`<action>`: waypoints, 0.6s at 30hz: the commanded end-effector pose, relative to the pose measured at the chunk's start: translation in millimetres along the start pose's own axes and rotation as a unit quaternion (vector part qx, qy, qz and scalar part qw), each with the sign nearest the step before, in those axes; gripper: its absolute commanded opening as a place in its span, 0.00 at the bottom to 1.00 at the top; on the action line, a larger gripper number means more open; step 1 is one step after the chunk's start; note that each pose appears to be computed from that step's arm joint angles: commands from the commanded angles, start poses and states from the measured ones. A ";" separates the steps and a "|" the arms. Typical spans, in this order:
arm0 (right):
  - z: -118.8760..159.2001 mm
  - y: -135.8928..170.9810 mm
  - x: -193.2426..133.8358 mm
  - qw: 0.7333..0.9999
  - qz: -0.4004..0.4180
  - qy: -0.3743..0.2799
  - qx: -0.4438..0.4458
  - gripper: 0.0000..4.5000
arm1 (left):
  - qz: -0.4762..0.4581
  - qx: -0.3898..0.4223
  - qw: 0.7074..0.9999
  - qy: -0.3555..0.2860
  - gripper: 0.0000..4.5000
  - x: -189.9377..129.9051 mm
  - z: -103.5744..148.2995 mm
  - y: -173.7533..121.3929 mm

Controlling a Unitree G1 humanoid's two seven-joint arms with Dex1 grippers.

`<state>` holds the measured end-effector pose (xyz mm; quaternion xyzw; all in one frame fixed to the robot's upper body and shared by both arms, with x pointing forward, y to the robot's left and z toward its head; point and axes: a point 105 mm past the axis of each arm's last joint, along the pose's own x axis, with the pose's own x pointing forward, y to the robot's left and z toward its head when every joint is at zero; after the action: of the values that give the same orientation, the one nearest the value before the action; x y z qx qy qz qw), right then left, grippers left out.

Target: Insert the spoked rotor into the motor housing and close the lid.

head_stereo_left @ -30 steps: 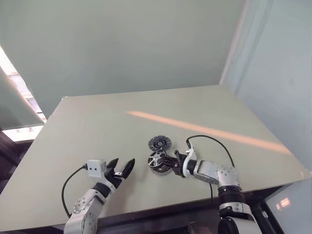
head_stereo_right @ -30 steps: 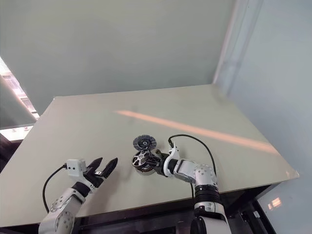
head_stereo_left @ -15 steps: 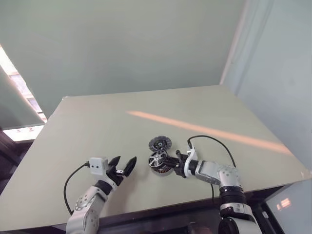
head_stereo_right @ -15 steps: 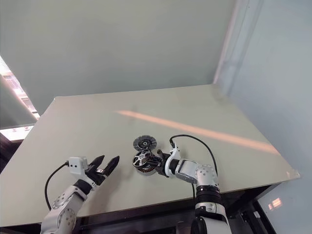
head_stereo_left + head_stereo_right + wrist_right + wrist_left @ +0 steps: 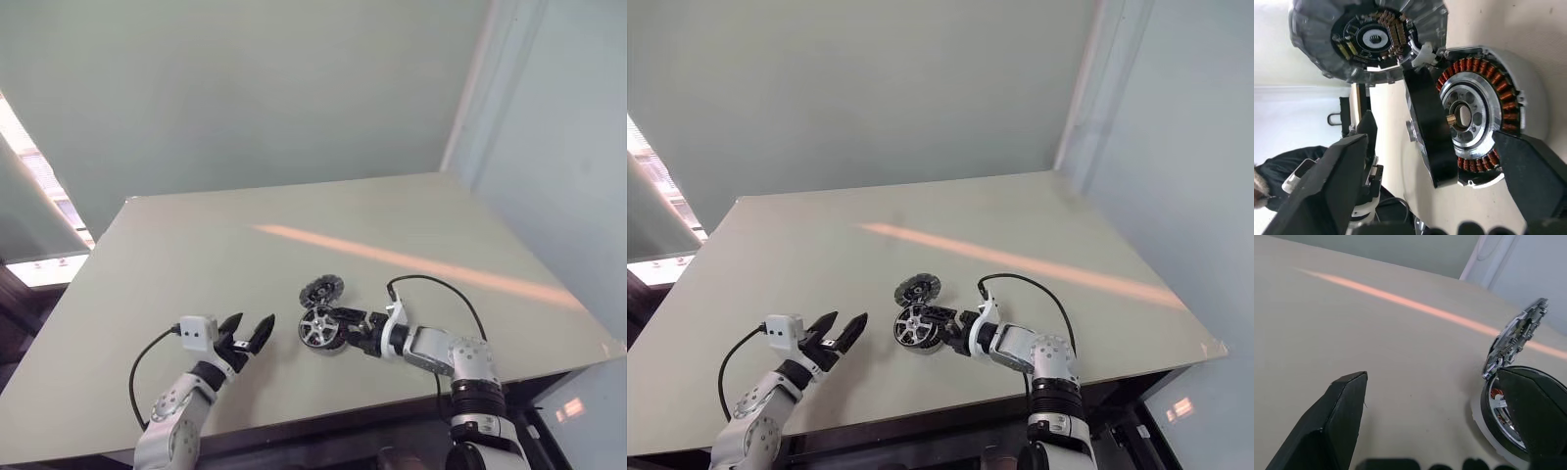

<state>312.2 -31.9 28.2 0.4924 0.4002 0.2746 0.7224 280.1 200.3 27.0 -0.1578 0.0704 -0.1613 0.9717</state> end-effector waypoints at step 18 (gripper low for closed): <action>-6.0 27.4 -5.8 0.996 0.036 0.015 -0.077 0.98 | -0.016 0.012 1.000 -0.021 1.00 7.2 10.1 -5.5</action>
<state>299.0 -26.7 41.6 0.4489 0.3945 0.3209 0.7347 283.2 194.4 26.9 -0.1626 0.0675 -0.1704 0.9695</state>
